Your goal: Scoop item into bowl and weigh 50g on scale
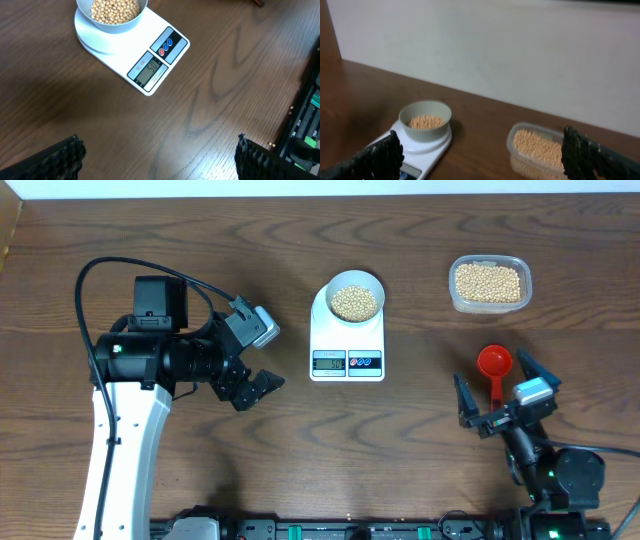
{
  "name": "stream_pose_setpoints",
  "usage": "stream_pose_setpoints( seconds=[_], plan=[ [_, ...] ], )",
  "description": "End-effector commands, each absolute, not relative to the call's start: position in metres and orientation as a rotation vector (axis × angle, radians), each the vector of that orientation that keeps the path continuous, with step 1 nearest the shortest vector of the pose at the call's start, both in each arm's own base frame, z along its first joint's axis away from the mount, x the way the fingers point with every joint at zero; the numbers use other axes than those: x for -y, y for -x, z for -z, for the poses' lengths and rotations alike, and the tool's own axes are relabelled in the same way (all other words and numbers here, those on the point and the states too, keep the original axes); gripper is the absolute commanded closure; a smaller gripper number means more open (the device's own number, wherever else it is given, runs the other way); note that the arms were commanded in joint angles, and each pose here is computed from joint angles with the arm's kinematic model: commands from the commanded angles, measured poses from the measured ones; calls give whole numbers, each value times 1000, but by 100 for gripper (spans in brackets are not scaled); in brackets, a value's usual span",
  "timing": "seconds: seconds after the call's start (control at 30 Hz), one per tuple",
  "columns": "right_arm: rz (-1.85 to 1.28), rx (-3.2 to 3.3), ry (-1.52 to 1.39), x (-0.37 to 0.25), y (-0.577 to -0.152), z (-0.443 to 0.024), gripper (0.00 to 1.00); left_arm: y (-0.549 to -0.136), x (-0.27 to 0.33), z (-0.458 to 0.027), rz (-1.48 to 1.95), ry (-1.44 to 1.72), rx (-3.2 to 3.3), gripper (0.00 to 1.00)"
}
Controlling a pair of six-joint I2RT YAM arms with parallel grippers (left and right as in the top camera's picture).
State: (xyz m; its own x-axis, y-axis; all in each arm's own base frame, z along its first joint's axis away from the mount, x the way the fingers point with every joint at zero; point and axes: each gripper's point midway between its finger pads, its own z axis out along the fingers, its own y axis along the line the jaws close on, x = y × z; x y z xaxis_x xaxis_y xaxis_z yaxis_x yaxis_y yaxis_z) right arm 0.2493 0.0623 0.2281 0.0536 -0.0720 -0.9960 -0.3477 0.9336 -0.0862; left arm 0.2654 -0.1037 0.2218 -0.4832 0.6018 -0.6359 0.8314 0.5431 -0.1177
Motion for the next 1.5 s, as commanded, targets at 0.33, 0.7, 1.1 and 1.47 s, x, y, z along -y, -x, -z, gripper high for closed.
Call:
stream_pose_setpoints(
  seconds=[0.33,0.7,1.1,1.47],
  plan=[
    [-199,-1592,309,-57,-255,-166,1,-267,104,-228,570,-1148,-2230,2],
    [-208,-1647,307,-57,-254,-153,1,-267,104,-228,570,-1148,-2230,2],
    [-170,-1691,268,-48,-255,-144,1,-267,104,-228,570,-1148,-2230,2],
    [-189,-1803,268,-49,-250,-117,1,-267,104,-228,570,-1148,-2230,2]
  ],
)
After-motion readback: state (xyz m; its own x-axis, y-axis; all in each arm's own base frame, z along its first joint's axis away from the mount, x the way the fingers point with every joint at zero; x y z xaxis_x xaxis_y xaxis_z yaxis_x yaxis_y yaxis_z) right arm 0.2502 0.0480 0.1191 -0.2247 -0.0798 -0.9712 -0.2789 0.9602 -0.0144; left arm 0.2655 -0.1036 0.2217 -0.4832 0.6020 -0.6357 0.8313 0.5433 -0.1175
